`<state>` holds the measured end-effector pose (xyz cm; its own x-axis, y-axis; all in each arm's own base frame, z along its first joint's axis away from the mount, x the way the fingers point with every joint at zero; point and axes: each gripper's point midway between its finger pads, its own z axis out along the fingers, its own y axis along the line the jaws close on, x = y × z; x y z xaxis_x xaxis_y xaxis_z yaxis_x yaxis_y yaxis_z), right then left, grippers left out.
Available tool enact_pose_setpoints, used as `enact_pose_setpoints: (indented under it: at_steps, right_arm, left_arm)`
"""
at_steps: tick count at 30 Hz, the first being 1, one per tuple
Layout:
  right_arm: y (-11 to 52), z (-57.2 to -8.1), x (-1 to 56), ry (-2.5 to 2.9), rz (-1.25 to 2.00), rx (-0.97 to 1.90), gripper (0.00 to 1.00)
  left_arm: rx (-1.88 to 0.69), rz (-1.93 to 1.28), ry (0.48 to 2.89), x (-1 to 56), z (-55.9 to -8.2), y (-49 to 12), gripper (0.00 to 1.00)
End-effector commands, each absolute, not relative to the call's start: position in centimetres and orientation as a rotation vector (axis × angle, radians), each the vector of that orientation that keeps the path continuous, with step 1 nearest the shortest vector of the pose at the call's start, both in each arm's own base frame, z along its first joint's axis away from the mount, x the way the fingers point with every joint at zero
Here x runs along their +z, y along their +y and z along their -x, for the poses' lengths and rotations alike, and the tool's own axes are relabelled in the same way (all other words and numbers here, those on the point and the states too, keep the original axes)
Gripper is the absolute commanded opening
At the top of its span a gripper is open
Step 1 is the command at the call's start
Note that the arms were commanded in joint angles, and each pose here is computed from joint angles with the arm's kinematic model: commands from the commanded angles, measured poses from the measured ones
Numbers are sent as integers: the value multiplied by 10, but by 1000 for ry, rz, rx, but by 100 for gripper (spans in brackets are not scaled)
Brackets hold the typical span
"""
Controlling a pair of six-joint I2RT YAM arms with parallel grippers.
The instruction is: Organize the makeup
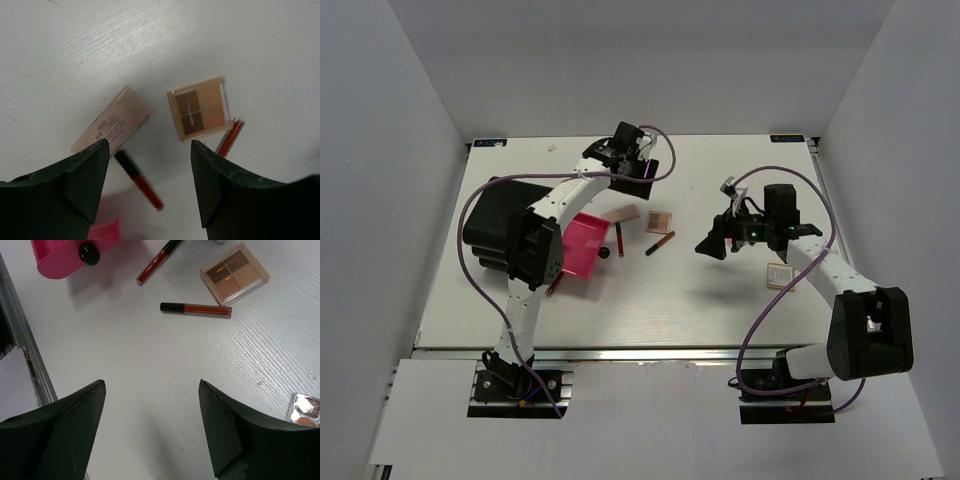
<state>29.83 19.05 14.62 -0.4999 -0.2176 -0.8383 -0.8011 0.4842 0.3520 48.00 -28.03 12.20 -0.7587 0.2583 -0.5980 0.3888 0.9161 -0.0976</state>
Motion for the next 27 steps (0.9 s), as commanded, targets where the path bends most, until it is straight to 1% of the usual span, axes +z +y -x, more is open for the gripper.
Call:
enact_pose_setpoints:
  at_steps: [1,5,9,13,18,21,27]
  right_arm:
    - [194,-286,155,1893,920,1046,80]
    - [195,-287,155,1891,925,1055,80]
    - [195,-289,154,1901,927,1051,80]
    - [194,-288,154,1911,923,1052,80]
    - [193,-285,152,1929,911,1051,81]
    - [192,-283,150,1939,906,1048,81]
    - [192,-283,149,1944,901,1052,81]
  left_arm:
    - [-279,-708,2301,167,-468,-276,76]
    - [-223,-849,2253,152,-466,-269,78]
    - [-184,-969,2255,127,-466,-266,79]
    - [-167,-988,2264,103,-475,-269,79]
    - [-137,-1009,2248,87,-486,-271,79]
    - [-123,-1081,2236,73,-485,-270,80]
    - [-151,-1108,2259,55,-486,-269,81]
